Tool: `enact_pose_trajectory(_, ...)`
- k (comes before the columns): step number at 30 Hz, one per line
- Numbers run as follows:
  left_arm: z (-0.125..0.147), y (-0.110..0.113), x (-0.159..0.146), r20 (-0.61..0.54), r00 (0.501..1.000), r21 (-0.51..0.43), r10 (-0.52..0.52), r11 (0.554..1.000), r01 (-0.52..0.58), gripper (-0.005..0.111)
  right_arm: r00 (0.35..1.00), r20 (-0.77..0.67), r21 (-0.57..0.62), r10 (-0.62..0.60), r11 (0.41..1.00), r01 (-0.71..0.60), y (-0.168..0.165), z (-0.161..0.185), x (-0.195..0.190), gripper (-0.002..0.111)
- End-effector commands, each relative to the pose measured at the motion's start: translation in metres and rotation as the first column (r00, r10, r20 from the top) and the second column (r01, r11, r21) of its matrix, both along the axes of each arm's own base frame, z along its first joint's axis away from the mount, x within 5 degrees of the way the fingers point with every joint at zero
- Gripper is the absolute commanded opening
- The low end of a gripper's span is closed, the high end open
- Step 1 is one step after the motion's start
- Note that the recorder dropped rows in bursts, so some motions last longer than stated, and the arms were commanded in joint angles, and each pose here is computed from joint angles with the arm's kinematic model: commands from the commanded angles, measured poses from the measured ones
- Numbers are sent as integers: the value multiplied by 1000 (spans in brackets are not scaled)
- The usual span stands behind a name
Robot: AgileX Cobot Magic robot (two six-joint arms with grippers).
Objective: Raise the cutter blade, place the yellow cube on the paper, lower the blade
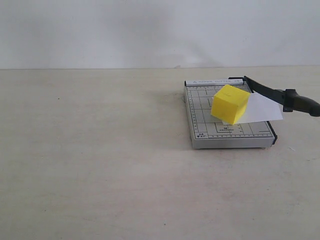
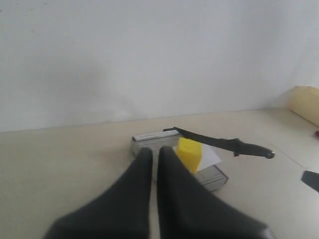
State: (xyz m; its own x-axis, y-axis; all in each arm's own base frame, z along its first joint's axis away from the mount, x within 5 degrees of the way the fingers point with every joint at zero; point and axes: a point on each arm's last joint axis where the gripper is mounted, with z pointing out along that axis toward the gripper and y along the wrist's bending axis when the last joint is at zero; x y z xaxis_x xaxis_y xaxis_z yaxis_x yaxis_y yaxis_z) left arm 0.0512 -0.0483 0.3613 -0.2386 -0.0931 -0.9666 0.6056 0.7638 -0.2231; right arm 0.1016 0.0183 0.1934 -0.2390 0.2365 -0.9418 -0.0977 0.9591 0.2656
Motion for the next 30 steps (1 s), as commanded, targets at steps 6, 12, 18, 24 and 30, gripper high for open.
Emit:
enact_pose_trajectory(6,-76,34,-19,76,952,360,298,882,-305,4,1000,10,-7,-1,1000,1,0,0,0,1)
enact_pose_trajectory(12,-110,42,-16,192,876,330,443,811,-483,4,1000,12,-7,-2,1000,2,0,0,0,1)
enact_pose_trajectory(18,-165,49,-5,117,848,500,517,707,-500,4,1000,18,-7,-4,1000,4,-1,1,0,1)
enact_pose_trajectory(24,-188,49,-2,85,858,539,507,701,-468,4,998,55,24,-28,999,26,-2,4,1,1)
enact_pose_trajectory(30,-188,49,-2,85,858,538,507,701,-468,4,1000,11,70,-22,997,21,-1,1,0,1)
